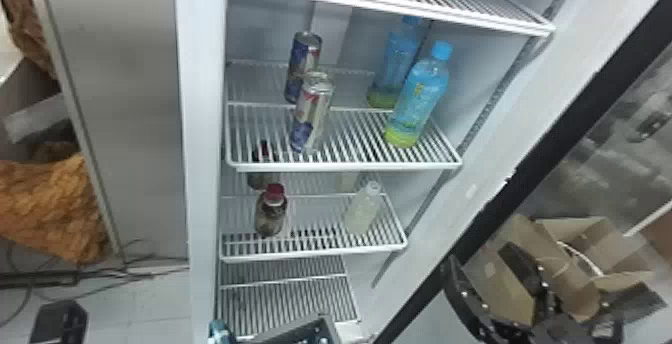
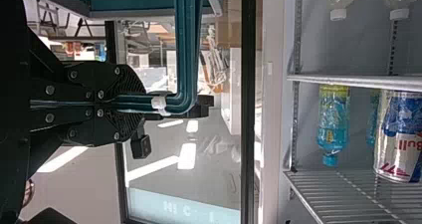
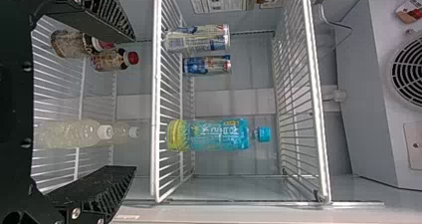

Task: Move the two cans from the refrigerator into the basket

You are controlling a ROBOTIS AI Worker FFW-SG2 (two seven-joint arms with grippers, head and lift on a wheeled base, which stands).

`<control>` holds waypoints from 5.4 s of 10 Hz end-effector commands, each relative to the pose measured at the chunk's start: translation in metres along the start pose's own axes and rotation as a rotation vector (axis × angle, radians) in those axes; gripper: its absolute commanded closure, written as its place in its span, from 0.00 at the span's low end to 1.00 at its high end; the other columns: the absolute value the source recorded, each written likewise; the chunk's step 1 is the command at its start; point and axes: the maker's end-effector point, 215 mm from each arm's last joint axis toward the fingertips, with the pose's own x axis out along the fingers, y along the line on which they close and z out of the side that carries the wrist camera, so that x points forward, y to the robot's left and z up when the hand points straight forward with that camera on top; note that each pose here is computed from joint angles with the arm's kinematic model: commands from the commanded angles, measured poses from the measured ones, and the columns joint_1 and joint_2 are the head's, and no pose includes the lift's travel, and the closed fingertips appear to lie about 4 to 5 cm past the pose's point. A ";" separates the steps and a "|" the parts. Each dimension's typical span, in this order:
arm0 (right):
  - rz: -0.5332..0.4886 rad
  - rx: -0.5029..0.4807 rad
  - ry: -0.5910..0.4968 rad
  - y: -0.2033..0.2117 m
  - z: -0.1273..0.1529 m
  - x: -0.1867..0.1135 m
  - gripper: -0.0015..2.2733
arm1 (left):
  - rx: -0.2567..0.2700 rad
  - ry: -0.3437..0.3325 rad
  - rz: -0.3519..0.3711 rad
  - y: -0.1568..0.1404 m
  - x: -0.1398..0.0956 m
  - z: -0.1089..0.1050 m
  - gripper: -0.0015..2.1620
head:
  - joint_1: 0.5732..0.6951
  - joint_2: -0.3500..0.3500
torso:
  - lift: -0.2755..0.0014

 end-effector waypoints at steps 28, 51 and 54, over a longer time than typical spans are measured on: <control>0.150 0.009 0.021 0.061 -0.002 0.155 0.05 | 0.003 -0.008 -0.005 -0.002 -0.001 0.003 0.55 | 1.00 0.00 | 0.87; 0.266 0.036 0.013 0.133 0.000 0.305 0.31 | 0.003 -0.001 0.000 -0.001 -0.002 0.001 0.55 | 1.00 0.22 | 0.87; 0.260 0.019 0.014 0.132 0.004 0.304 0.53 | 0.002 -0.002 -0.002 -0.002 -0.002 0.001 0.55 | 1.00 0.21 | 0.87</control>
